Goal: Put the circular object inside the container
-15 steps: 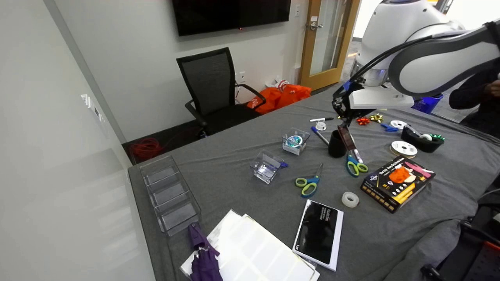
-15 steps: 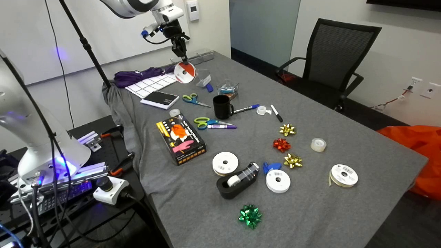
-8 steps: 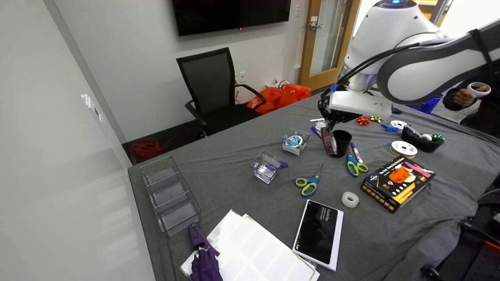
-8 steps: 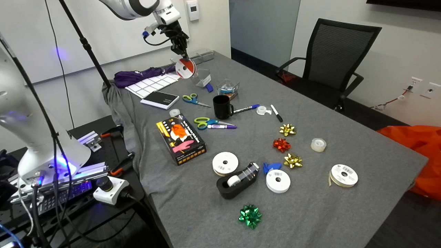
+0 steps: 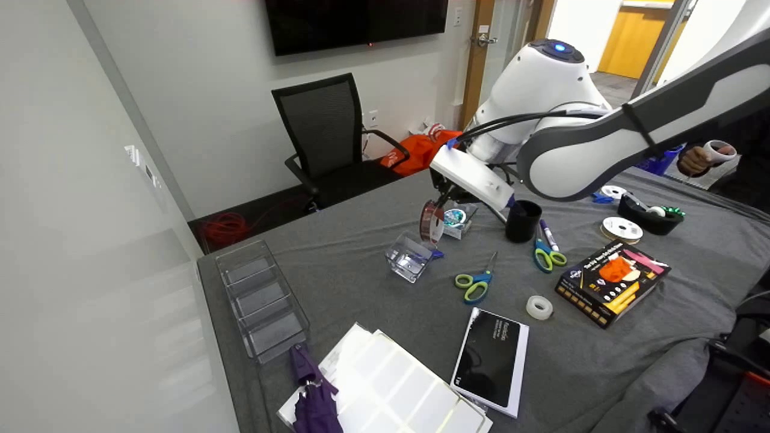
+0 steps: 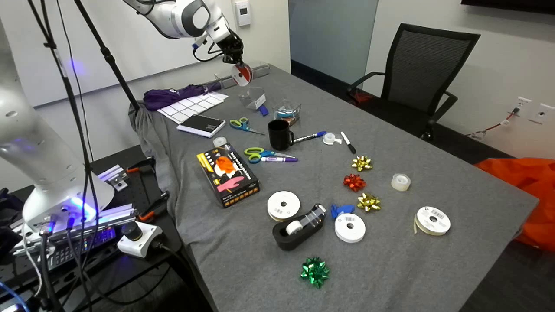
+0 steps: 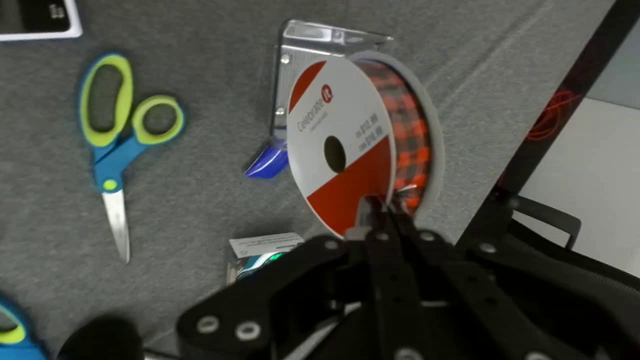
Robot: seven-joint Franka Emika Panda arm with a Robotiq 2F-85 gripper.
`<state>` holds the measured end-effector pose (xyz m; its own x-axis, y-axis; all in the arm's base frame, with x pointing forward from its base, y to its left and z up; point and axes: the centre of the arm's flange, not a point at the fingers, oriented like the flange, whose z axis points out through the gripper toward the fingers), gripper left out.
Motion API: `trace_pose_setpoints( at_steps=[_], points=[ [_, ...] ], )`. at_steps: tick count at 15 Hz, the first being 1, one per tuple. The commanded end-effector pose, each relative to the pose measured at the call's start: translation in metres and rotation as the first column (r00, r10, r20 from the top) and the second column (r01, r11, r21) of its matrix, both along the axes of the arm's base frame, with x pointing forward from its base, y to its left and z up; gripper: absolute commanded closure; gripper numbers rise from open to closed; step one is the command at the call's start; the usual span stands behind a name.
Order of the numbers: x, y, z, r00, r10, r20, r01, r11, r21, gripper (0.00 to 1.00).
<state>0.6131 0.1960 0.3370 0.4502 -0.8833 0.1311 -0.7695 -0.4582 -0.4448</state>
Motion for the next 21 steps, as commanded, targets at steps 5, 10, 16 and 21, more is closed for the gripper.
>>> trace_pose_setpoints(
  at_steps=[5,10,16,21],
  points=[
    [0.032,0.026,-0.054,0.989,-0.088,0.118,0.069,0.985,0.159,0.99],
    [0.030,0.019,-0.086,0.987,-0.105,0.124,0.084,0.983,0.161,0.99],
    [0.026,0.005,-0.098,0.991,-0.106,0.085,0.097,0.990,0.103,0.99],
    [0.019,-0.007,-0.107,0.994,-0.094,0.047,0.094,0.995,0.020,0.57]
  ],
)
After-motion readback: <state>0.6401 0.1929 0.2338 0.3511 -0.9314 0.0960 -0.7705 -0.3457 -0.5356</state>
